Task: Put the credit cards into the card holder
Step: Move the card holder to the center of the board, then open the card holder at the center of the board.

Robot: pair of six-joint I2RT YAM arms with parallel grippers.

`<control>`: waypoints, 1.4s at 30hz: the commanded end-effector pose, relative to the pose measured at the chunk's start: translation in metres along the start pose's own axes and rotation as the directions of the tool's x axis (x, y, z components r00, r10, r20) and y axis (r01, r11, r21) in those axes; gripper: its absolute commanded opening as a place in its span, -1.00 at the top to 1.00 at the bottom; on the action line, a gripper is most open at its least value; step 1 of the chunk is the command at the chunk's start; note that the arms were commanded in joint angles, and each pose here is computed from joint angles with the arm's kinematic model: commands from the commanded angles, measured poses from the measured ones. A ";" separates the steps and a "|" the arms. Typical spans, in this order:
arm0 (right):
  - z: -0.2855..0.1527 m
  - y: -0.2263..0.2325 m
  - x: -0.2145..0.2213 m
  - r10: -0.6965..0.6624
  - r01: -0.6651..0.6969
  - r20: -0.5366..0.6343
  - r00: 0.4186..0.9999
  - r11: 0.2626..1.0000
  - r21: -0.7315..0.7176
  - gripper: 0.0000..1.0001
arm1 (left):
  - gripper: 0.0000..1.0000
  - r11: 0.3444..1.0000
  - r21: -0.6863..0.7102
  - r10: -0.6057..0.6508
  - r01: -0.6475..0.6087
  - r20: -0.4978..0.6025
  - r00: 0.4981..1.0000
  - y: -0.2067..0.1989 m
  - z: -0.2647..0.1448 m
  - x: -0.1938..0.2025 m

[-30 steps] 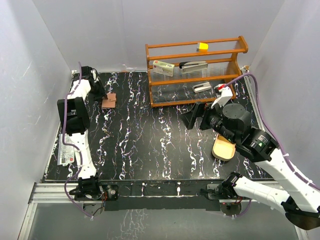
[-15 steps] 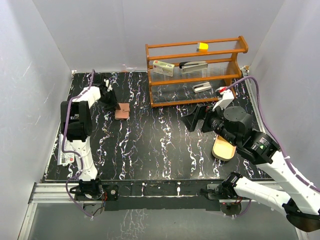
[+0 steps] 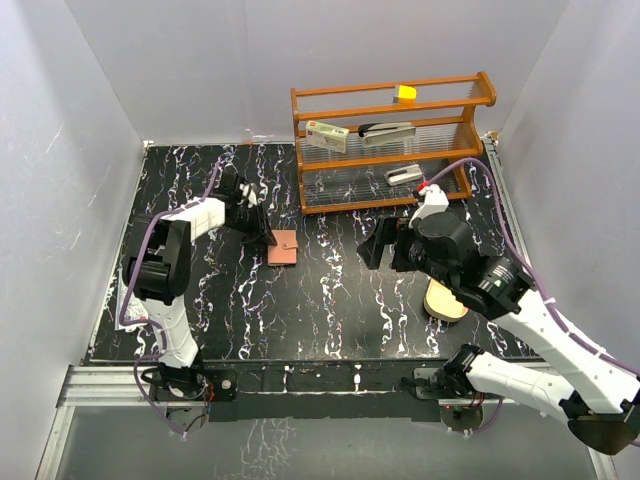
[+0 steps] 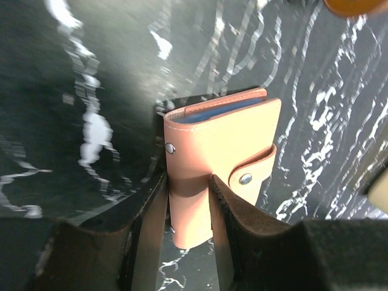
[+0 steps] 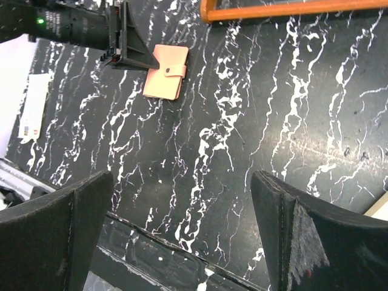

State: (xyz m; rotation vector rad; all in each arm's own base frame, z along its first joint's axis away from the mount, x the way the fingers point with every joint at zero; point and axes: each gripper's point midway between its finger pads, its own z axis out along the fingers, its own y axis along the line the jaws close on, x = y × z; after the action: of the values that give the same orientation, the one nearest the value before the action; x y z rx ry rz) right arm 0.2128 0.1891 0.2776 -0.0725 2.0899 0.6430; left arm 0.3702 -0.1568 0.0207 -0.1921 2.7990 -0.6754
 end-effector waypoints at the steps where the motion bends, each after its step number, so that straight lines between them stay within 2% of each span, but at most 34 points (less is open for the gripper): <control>1: 0.009 -0.012 0.006 0.046 -0.046 -0.006 0.999 0.996 0.076 -0.91 | 0.35 0.999 0.040 0.002 0.001 -0.086 0.996 -0.018 0.010 0.044; 4: 0.019 -0.016 0.017 0.059 -0.056 -0.031 0.998 0.994 0.092 -0.85 | 0.35 0.997 0.081 0.016 -0.009 -0.092 0.996 -0.031 0.015 0.057; 14: 0.057 -0.015 0.048 0.066 -0.053 -0.129 0.989 0.994 0.098 -0.49 | 0.36 0.975 0.221 0.039 -0.007 -0.144 0.989 -0.070 0.019 0.101; 19: 0.082 -0.008 0.059 0.042 -0.031 -0.167 0.985 0.997 0.071 -0.30 | 0.36 0.932 0.357 -0.015 0.069 -0.154 0.988 -0.093 0.005 0.114; 21: 0.093 -0.006 0.062 0.025 -0.014 -0.177 0.984 0.998 0.062 -0.18 | 0.33 0.929 0.366 -0.024 0.063 -0.111 0.993 -0.095 -0.005 0.111; 24: 0.110 -0.007 0.068 -0.027 0.041 -0.202 0.979 0.997 0.063 -0.03 | 0.17 0.942 0.334 -0.018 0.025 -0.025 1.000 -0.094 -0.024 0.103; 30: 0.140 -0.004 0.068 -0.145 0.159 -0.231 0.962 0.986 0.044 0.15 | 0.03 0.987 0.148 0.043 -0.068 0.164 0.986 -0.070 -0.064 0.086; 34: 0.160 -0.001 0.072 -0.180 0.196 -0.264 0.947 0.980 0.033 0.20 | -0.01 0.994 0.026 0.094 -0.108 0.327 0.940 -0.057 -0.111 0.070; 38: 0.181 -0.001 0.077 -0.205 0.223 -0.280 0.938 0.974 0.035 0.22 | -0.09 0.981 0.011 0.168 -0.195 0.460 0.872 -0.064 -0.159 0.062; 42: 0.199 0.003 0.084 -0.220 0.236 -0.305 0.927 0.972 0.016 0.23 | -0.13 0.966 -0.017 0.227 -0.258 0.530 0.817 -0.063 -0.188 0.065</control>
State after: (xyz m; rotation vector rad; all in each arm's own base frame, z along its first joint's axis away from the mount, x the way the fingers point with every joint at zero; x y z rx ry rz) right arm 0.2920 0.2766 0.1047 -0.3635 2.4406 0.3965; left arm 0.2683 -0.1667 0.1794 -0.0641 2.2713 -0.6652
